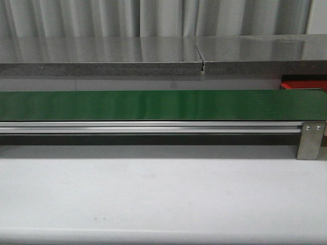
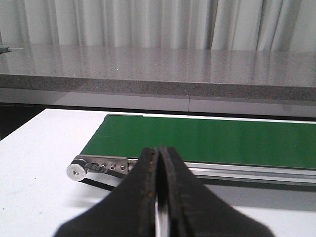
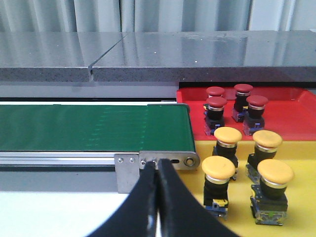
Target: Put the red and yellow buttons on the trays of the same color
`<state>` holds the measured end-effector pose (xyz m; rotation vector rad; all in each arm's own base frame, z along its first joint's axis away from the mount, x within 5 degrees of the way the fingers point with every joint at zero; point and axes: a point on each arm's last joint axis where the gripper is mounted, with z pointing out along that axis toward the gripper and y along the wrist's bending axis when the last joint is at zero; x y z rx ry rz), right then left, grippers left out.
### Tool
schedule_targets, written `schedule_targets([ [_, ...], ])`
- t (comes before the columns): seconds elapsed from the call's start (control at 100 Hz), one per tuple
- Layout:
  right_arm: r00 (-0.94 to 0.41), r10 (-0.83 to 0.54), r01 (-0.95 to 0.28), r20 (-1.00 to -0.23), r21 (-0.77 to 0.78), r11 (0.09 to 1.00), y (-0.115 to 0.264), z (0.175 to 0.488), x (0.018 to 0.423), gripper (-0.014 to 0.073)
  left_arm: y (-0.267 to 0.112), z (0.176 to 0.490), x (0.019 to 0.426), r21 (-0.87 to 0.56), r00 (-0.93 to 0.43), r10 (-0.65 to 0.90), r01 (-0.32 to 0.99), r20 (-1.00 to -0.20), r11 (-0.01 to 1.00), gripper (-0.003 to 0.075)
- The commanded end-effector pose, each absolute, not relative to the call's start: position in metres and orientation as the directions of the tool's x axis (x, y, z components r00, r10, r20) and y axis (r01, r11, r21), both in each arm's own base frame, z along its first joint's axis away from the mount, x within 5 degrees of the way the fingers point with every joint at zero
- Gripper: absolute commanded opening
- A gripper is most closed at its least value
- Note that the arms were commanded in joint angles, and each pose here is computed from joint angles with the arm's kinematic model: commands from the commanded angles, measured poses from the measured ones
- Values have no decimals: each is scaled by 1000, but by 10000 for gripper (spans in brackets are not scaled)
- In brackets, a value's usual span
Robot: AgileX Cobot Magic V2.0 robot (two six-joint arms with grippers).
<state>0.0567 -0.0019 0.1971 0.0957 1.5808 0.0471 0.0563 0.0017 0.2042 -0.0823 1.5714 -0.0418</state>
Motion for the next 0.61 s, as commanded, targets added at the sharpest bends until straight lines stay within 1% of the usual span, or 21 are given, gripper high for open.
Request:
schedule_targets([
  [0.0,110,76,22,-991,79,997,-2,213,54,-118,1,204,55,-85,77,-84,-5,-994,996,-20],
  [0.22,110,76,22,-991,79,997,-2,213,54,-118,-3,204,55,-86,71,-91,59,-993,994,-20],
  [0.6,110,76,22,-991,79,997,-2,213,54,-118,-3,204,55,-91,71,-95,60,-993,994,-20],
])
